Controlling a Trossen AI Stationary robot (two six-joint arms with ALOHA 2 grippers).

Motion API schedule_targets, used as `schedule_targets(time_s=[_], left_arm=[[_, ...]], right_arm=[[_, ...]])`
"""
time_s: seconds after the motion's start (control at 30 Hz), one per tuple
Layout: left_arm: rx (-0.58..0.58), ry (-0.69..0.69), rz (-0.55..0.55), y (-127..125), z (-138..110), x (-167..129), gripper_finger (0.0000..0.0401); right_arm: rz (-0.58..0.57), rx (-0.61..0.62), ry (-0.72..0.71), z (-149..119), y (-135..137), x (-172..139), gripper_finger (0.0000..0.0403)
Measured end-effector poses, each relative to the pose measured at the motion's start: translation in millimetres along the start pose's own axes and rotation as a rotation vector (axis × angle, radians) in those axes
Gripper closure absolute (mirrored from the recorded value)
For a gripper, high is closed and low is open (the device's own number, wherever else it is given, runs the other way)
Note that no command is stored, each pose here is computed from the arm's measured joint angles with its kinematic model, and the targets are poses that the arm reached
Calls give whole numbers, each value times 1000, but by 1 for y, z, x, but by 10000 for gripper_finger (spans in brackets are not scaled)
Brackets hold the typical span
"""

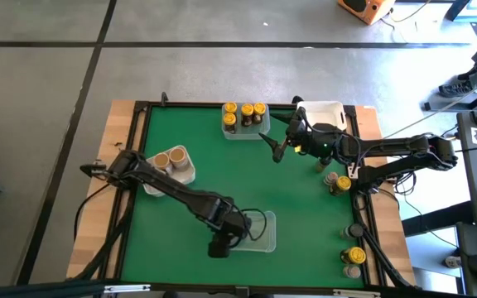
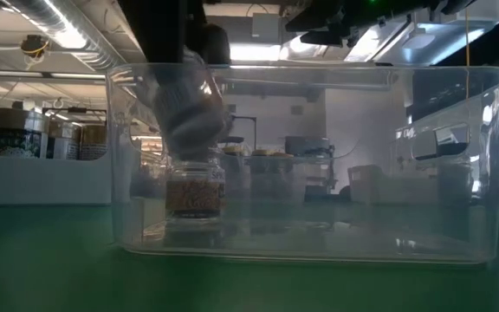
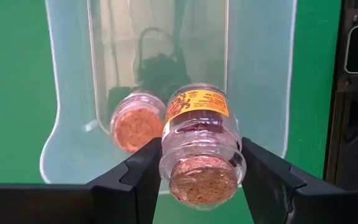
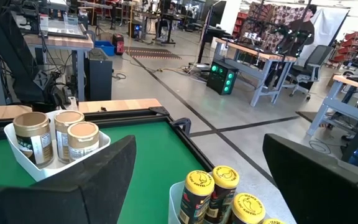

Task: Sort spices by type
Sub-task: Put the brown spice bottle into the bottom transparent bin

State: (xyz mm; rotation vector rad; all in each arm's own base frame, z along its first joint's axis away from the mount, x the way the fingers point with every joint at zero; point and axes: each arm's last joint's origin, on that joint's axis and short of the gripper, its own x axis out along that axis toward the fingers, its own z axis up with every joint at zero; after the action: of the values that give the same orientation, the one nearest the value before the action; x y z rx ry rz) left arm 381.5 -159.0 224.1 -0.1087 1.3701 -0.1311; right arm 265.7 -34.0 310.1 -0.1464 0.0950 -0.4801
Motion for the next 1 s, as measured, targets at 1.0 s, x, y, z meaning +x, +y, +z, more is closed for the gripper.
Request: schedule_targets(time_s=[1.0], left_arm=[[10, 158, 70, 34, -17, 28, 155]], right_arm=[[0, 0, 0, 0, 0, 0, 52]])
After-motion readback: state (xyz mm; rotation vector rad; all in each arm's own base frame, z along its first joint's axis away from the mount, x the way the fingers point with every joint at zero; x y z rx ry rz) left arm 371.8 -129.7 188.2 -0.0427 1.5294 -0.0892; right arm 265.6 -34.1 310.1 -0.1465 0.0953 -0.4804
